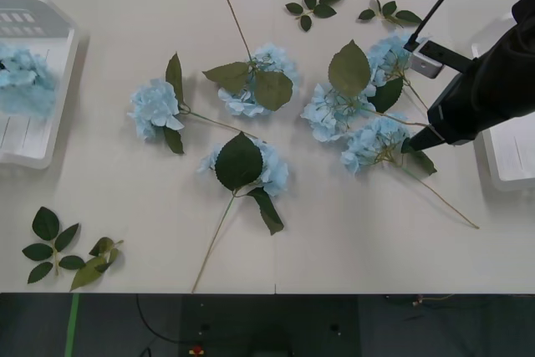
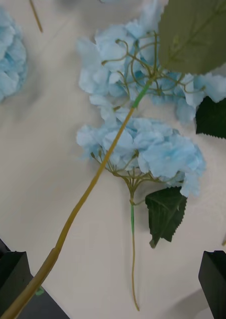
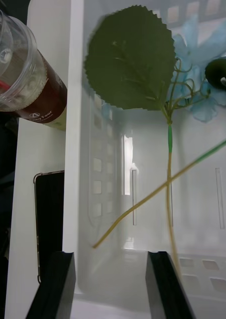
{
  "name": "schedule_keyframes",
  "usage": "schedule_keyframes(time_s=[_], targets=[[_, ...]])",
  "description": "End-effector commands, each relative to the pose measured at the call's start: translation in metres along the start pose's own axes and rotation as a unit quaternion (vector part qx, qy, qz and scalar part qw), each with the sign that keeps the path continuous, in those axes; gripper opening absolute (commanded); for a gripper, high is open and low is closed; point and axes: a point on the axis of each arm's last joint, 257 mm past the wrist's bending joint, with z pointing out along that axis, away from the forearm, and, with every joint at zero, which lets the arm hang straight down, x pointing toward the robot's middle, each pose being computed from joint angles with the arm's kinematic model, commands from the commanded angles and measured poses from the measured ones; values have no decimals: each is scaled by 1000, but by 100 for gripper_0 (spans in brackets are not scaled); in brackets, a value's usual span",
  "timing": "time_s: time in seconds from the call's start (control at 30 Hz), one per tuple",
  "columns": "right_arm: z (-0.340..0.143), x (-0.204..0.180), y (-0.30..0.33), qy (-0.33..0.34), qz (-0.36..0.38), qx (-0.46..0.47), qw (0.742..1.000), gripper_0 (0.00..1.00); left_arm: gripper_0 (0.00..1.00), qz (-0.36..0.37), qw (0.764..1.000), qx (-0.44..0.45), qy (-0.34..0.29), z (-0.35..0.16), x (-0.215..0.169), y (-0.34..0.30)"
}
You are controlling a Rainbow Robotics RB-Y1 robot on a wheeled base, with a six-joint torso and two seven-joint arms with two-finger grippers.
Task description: Place the red flowers into the right box and the blue flowers into the left box. If a person shows an open palm, hand one flower to the person first, then continue sorting.
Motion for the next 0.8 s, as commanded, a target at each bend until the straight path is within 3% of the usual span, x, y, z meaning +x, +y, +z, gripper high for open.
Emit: schedule_keyframes(time_s=[0.03, 0.13, 0.27, 0.43, 0.57, 0.8], targets=[[-13, 30, -37, 33, 13, 57, 998, 100, 87, -3, 999, -3, -49, -24, -52, 18], [-6, 44, -42, 50, 16, 63, 997, 100, 100, -33, 997, 31, -68, -25, -60, 2], [-7, 44, -40, 48, 22, 57, 997, 100, 100, -65, 989, 84, -99, -30, -70, -21], [-48, 17, -34, -9, 39, 21, 999, 100, 100, -113, 972, 165, -124, -49, -86, -52], [-78, 6, -23, -32, 31, -4, 999, 100, 100, -105, 967, 195, -125, -68, -95, -69], [-111, 44, -27, 0, 20, -13, 1000, 100, 100, -147, 956, 246, -72, -86, -93, -141]])
